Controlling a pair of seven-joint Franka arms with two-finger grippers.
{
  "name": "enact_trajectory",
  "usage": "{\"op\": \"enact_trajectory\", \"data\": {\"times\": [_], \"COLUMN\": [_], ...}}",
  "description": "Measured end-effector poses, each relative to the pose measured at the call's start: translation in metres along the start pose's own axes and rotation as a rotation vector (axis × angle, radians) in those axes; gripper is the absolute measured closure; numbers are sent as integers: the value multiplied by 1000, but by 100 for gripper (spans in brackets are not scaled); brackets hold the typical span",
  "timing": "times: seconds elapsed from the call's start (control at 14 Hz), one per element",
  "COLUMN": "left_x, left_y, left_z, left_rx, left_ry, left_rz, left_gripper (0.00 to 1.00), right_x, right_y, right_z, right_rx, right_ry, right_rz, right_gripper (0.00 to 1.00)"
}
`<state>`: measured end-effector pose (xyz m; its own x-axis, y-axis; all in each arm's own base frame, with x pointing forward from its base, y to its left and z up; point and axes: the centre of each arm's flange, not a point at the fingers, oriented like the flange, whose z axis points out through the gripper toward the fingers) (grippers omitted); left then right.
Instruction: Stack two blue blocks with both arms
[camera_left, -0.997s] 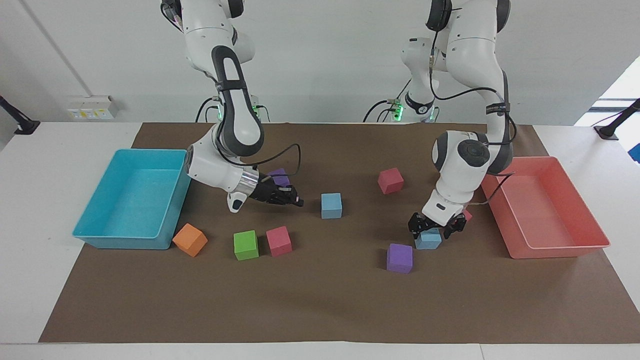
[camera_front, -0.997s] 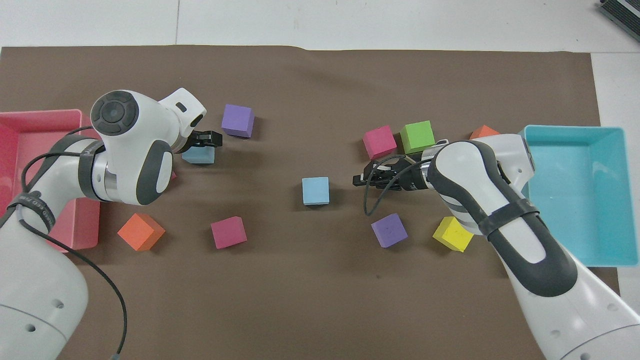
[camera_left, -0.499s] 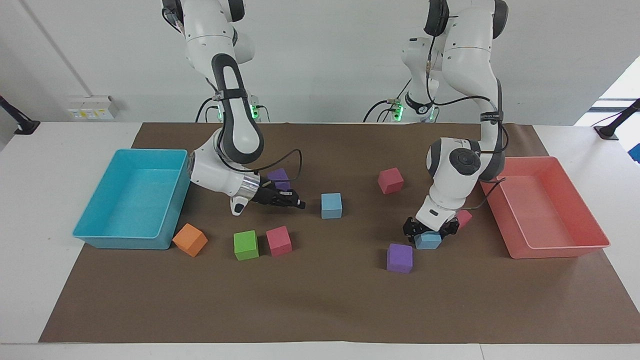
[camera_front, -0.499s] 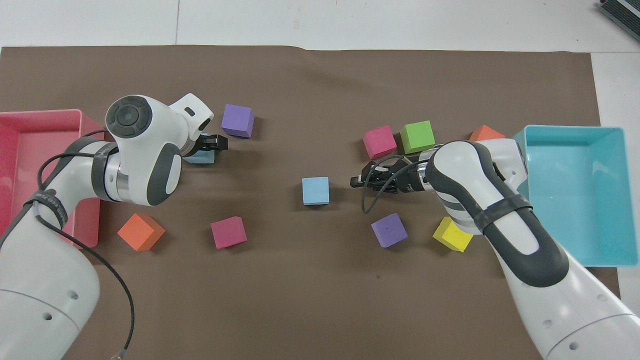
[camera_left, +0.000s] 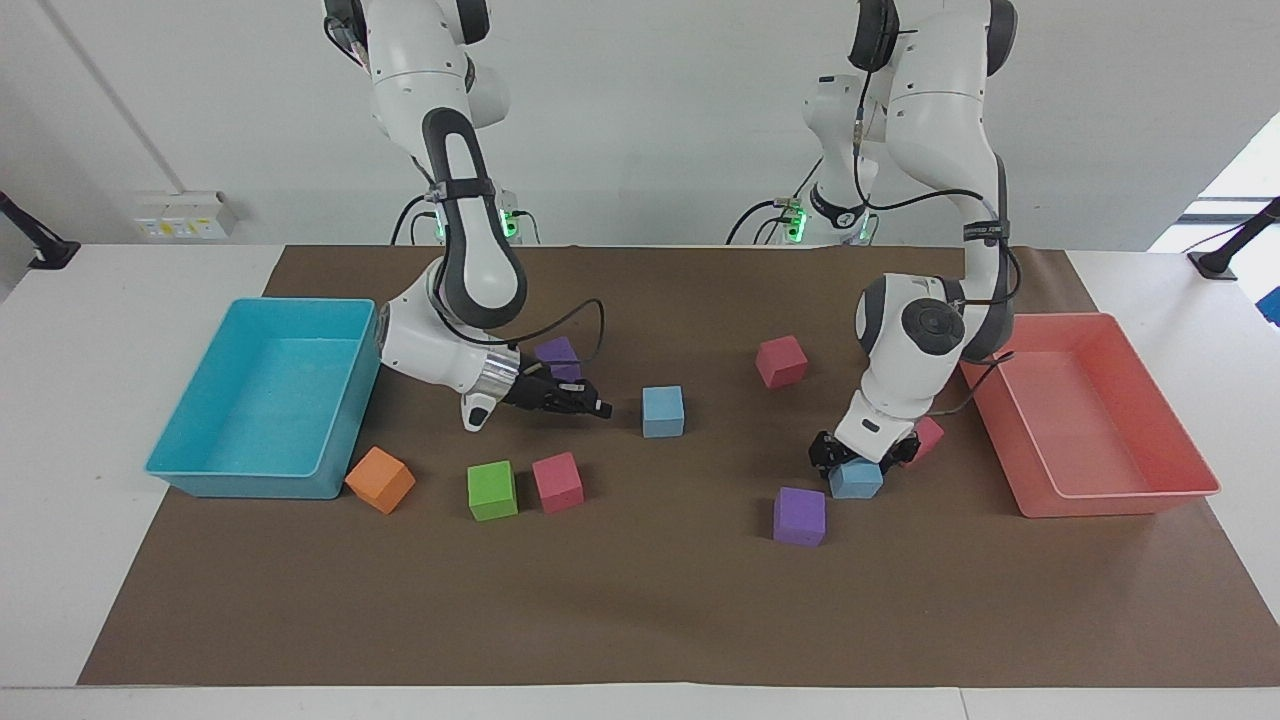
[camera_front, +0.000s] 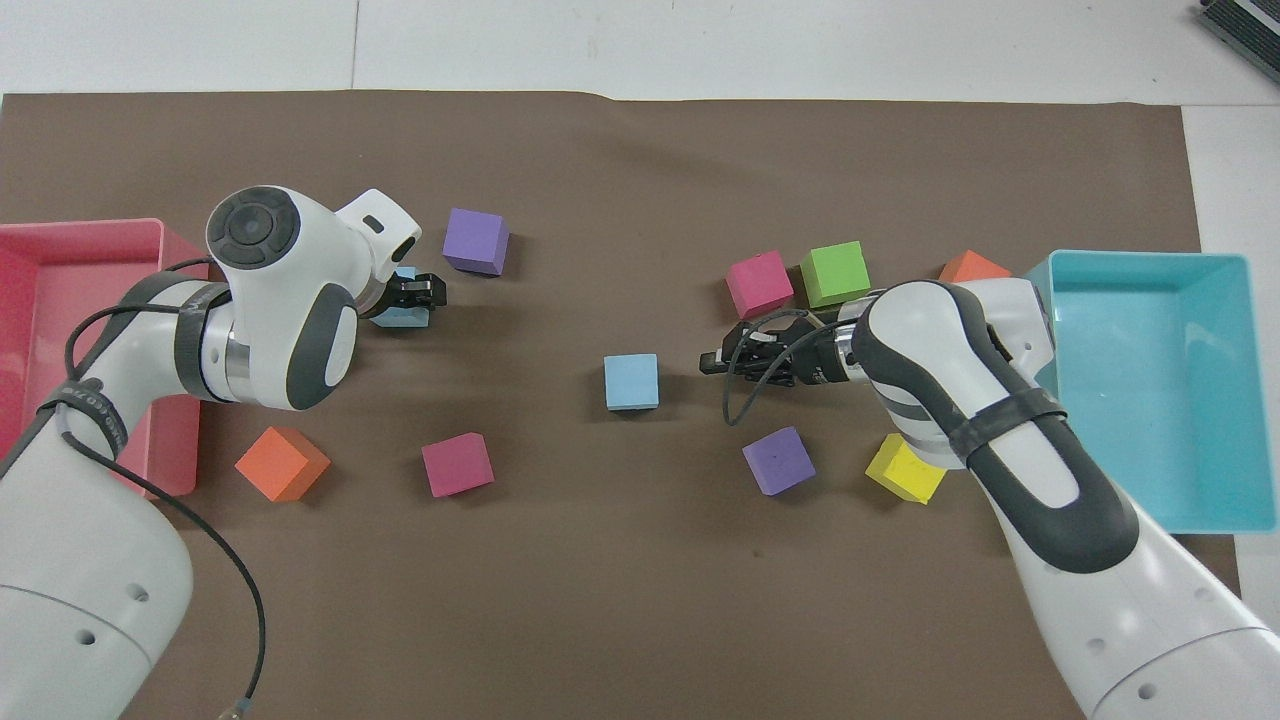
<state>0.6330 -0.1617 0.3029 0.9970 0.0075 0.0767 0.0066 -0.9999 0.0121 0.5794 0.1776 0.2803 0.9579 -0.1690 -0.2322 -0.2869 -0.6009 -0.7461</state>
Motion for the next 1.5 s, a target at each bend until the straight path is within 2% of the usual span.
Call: {"op": "enact_trajectory", "data": {"times": [0.07, 0.14, 0.43, 0.71, 1.0, 1.5], "left_x": [0, 0, 2, -8, -26, -71], "left_y": [0, 0, 0, 16, 86, 207], "left_z": [-1, -2, -14, -68, -107, -107], "left_rx": [0, -1, -2, -7, -26, -52], "left_ry": [1, 3, 11, -3, 17, 22], "left_rz": [-9, -12, -15, -30, -18, 19], "left_gripper": [34, 41, 41, 41, 41, 41], "right_x": [0, 0, 0, 0, 0, 0], "right_y": [0, 0, 0, 0, 1, 1], "right_z": [0, 0, 0, 0, 0, 1], "right_rx": [0, 0, 0, 0, 0, 0], "right_ry": [0, 0, 0, 0, 0, -1], "right_rz": [0, 0, 0, 1, 2, 2], "right_gripper": [99, 99, 99, 99, 99, 99]}}
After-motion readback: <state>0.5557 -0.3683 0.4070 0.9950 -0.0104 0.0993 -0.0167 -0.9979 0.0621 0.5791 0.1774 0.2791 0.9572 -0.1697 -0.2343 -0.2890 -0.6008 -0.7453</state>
